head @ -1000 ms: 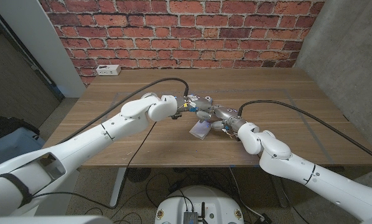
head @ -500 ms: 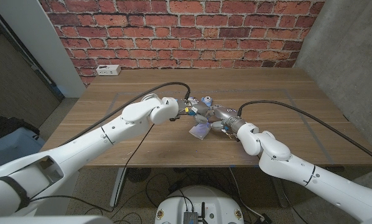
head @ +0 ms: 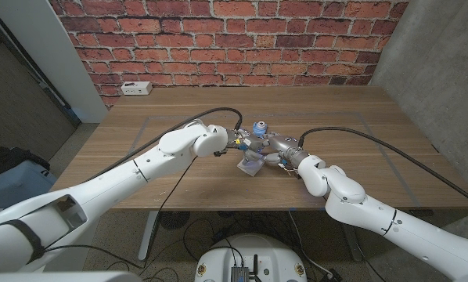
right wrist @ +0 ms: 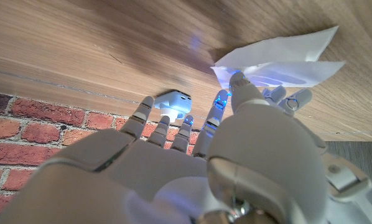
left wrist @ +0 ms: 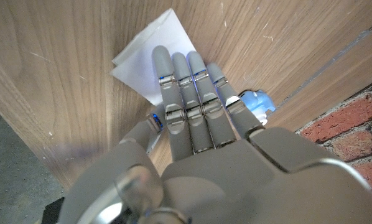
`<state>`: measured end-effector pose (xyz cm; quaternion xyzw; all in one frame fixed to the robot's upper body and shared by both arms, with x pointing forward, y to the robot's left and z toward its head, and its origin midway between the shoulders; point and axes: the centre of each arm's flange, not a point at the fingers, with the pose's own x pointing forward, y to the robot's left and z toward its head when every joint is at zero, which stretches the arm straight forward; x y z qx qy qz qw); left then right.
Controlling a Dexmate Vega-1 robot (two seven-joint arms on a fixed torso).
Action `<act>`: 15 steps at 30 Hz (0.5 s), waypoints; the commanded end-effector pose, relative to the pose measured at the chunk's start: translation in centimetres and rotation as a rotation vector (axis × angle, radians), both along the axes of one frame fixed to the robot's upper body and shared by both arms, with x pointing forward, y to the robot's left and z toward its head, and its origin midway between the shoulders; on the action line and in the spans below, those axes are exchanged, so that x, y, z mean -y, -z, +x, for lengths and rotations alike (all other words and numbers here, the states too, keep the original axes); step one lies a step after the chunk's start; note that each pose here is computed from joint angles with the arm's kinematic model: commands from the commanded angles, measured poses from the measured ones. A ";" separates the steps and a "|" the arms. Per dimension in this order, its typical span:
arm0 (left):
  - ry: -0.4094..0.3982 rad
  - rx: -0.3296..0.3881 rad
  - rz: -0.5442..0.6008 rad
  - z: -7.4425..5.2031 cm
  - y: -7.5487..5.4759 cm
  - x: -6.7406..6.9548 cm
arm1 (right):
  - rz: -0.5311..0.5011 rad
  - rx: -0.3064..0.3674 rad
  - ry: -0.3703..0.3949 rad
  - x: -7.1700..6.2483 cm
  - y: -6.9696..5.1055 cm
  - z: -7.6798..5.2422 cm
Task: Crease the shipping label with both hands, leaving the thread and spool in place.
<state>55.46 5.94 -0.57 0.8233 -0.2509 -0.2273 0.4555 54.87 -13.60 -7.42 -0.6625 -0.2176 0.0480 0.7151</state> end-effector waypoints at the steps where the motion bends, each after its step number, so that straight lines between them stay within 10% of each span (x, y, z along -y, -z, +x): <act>1: -0.029 -0.093 0.042 1.0 1.3 0.5 | -0.003 -0.005 0.010 0.1 -0.1 0.4; 15: -0.081 -0.083 0.091 1.5 1.4 0.7 | -0.004 -0.010 0.010 0.0 -0.3 0.8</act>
